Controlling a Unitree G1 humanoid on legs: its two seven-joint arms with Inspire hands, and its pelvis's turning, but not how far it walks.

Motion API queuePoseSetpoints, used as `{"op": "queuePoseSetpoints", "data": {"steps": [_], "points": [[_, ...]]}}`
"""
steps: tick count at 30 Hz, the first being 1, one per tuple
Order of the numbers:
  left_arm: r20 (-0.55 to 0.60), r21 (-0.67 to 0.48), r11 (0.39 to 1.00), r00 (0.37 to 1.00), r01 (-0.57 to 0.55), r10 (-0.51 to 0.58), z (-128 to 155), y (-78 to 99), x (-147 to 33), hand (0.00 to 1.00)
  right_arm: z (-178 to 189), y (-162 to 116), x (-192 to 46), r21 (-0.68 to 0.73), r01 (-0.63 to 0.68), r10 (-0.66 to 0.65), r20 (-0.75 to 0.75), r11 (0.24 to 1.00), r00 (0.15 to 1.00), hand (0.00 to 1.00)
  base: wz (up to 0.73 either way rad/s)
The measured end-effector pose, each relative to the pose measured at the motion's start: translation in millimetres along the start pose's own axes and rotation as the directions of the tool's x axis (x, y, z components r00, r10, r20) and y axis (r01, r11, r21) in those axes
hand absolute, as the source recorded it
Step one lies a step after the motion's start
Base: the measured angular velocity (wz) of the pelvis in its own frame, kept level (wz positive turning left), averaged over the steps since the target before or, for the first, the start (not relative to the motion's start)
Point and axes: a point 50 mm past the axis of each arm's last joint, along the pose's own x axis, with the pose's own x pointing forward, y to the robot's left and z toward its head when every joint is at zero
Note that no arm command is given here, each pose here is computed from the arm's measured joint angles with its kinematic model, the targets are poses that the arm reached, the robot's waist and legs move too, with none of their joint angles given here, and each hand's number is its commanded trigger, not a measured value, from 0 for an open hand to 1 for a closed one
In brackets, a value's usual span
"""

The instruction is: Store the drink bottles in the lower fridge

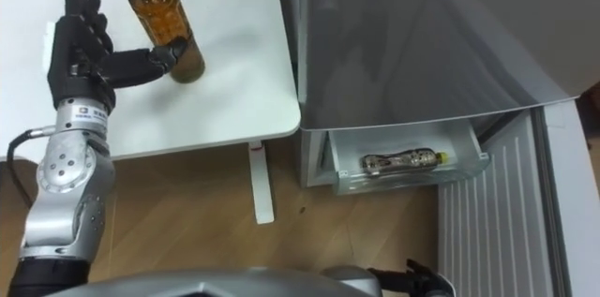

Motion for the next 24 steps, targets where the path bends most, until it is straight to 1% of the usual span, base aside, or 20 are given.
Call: {"op": "queuePoseSetpoints", "data": {"steps": [3, 5, 8, 13, 16, 19, 21, 24], "points": [[-0.011, -0.005, 1.0, 1.0, -0.001, 0.001, -2, -1.5, 7.9, 0.0, 1, -1, 0, -0.029, 0.0, -0.001, -0.001, 1.0, 1.0, 0.0, 0.0], [-0.018, -0.012, 1.0, 1.0, -0.001, 0.0, -2, -2.4, 9.9, 0.0, 1, -1, 0, -0.031, 0.001, -0.001, -0.001, 1.0, 1.0, 0.0, 0.0], [-0.03, -0.051, 0.999, 1.0, -0.004, 0.002, -2, -3.4, 12.7, 0.0, 0, -1, 0, -0.031, 0.003, -0.004, -0.015, 1.0, 1.0, 0.0, 0.0], [-0.056, -0.067, 0.997, 0.998, -0.033, 0.029, -6, -2.8, 18.3, 0.0, 0, -1, 0, -0.049, 0.011, -0.012, -0.02, 0.999, 1.0, 0.0, -0.04], [-0.053, -0.071, 0.996, 0.998, -0.045, 0.041, -4, -2.4, 23.9, 0.0, 0, -1, 0, -0.063, 0.016, -0.018, -0.031, 0.998, 0.999, 0.0, -0.03], [-0.05, -0.084, 0.995, 0.998, -0.05, 0.046, -1, -5.3, 33.7, 0.0, 0, -2, 0, -0.069, 0.023, -0.025, -0.034, 0.997, 0.999, 0.0, -0.01], [-0.062, -0.1, 0.993, 0.997, -0.055, 0.049, -1, -3.5, 39.4, 0.0, 1, -3, 0, -0.069, 0.03, -0.033, -0.033, 0.997, 0.999, 0.0, -0.08], [-0.068, -0.094, 0.994, 0.996, -0.062, 0.056, -1, -1.5, 40.5, 0.0, 1, -3, 0, -0.068, 0.033, -0.035, -0.034, 0.997, 0.999, 0.0, -0.09]]}}
